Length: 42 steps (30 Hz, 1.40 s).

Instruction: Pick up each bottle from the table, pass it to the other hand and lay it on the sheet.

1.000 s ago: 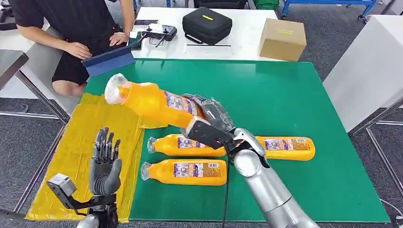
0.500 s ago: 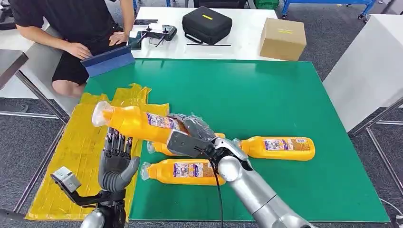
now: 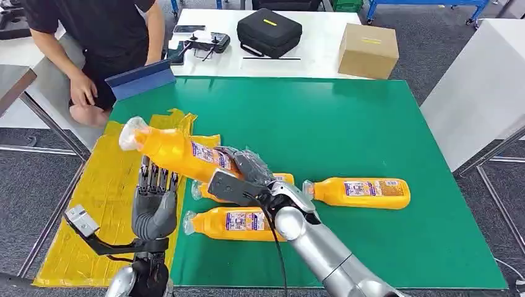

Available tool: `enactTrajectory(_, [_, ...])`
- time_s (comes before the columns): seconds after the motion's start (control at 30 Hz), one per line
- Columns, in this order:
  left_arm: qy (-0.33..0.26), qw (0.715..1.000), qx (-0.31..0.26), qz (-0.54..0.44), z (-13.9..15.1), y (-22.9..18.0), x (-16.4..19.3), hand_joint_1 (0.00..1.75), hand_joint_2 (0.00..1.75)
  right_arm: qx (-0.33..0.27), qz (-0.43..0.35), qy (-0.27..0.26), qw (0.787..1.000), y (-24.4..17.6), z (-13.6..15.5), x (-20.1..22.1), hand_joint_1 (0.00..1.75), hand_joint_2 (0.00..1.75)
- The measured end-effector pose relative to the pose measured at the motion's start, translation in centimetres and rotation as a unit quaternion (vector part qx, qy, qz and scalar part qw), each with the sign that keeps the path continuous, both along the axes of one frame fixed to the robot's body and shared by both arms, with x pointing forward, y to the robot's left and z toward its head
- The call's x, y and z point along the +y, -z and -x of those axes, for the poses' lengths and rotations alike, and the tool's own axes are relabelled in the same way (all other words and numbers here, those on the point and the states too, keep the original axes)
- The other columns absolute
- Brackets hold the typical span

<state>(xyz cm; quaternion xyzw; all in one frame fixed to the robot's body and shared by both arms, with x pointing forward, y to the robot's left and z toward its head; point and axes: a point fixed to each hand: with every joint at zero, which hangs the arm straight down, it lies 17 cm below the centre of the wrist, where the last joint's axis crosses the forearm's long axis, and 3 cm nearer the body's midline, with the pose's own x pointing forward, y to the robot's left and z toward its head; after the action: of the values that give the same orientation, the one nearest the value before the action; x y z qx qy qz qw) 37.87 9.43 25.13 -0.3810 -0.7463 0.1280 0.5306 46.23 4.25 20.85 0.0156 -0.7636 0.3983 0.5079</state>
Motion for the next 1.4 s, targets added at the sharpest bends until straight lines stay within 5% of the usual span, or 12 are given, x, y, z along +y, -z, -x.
enactTrajectory(0.87, [-0.057,0.997,0.055,-0.019,-3.1,2.7,1.9,0.00,1.75,-0.008,0.102,0.015,0.995,2.1,-1.0,5.4,1.69,1.75])
enactTrajectory(1.4, [-0.105,0.991,0.078,-0.020,-3.3,4.2,6.0,0.00,1.75,-0.043,0.168,-0.039,0.984,4.5,3.2,9.5,1.69,1.75])
